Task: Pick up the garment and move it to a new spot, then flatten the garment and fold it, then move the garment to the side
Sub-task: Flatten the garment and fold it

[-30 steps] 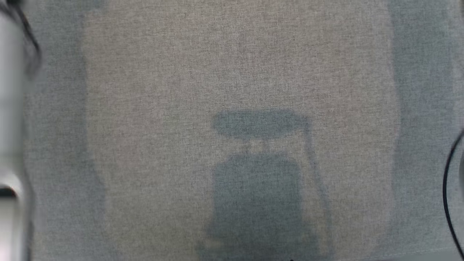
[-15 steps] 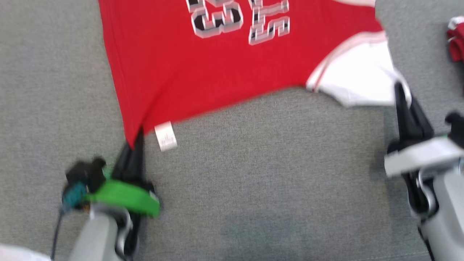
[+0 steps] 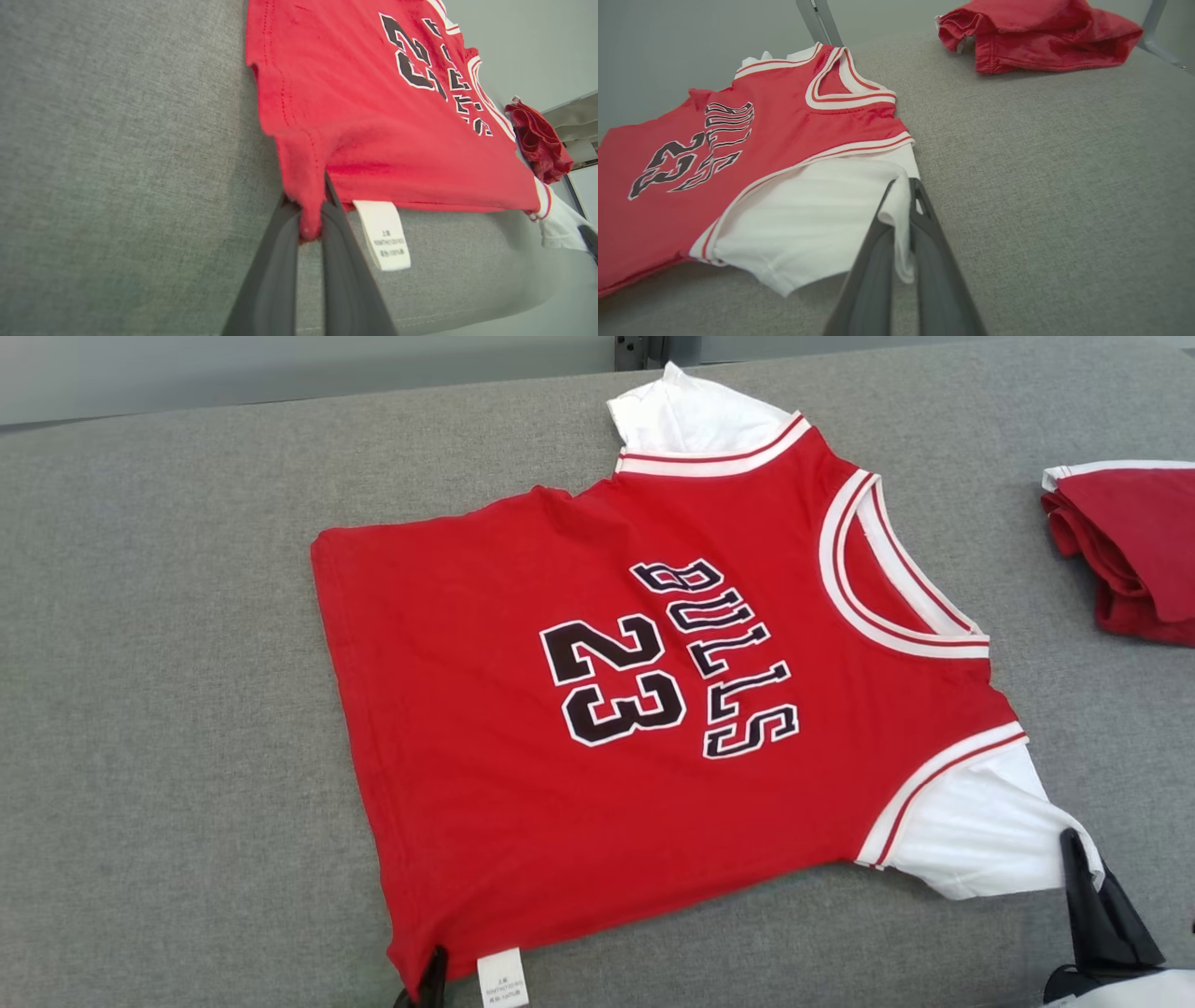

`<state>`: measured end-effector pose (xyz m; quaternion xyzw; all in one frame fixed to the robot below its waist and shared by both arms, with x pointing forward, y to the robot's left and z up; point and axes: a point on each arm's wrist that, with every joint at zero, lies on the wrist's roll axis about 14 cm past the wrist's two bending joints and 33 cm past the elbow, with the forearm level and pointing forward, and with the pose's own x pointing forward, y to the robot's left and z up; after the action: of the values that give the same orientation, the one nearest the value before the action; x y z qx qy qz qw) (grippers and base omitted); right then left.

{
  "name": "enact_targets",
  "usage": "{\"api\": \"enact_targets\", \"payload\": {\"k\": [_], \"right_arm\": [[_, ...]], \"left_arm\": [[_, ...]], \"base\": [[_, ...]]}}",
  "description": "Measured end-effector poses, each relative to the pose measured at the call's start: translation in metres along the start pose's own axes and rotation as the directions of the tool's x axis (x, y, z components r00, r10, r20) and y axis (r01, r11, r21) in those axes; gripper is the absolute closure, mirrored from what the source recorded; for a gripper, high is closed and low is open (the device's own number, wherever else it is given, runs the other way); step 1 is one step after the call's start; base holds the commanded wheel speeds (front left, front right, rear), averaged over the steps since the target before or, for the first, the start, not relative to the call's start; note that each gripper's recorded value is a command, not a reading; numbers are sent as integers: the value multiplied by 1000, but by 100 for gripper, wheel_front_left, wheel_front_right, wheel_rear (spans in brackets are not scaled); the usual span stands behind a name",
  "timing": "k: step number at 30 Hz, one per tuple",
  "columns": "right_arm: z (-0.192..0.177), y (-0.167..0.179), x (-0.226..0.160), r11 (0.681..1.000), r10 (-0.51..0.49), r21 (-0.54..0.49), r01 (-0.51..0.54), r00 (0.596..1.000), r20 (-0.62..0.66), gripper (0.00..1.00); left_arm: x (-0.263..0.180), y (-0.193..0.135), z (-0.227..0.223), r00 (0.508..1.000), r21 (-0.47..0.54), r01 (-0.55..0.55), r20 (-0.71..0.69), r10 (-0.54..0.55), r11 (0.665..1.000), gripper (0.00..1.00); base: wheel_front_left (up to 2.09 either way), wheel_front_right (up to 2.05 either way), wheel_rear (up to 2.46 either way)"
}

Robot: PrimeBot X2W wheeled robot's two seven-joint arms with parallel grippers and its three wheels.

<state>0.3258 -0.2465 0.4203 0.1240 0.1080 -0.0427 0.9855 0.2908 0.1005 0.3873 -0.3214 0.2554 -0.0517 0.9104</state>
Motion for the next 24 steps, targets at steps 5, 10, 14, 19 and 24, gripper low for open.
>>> {"api": "enact_targets", "payload": {"k": [5, 10, 14, 19, 24], "right_arm": [[11, 11, 16, 998, 58, -24, -58, 998, -1, 100], [27, 27, 43, 989, 133, -61, -134, 991, -14, 100], [34, 43, 65, 972, 202, -108, -207, 978, -51, 100], [46, 62, 95, 950, 264, -151, -275, 961, -89, 100], [46, 75, 121, 929, 293, -193, -315, 946, -135, 100]], "left_arm": [[5, -19, 11, 997, -58, 63, -45, -65, 996, 100], [9, -26, 30, 992, -103, 93, -70, -100, 990, 100], [15, -34, 51, 990, -135, 117, -63, -126, 984, 100], [24, -42, 66, 982, -119, 143, -110, -156, 983, 100], [41, -41, 72, 976, -99, 129, -160, -144, 987, 100]], "base": [[0, 0, 0], [0, 0, 0], [0, 0, 0], [0, 0, 0], [0, 0, 0]]}}
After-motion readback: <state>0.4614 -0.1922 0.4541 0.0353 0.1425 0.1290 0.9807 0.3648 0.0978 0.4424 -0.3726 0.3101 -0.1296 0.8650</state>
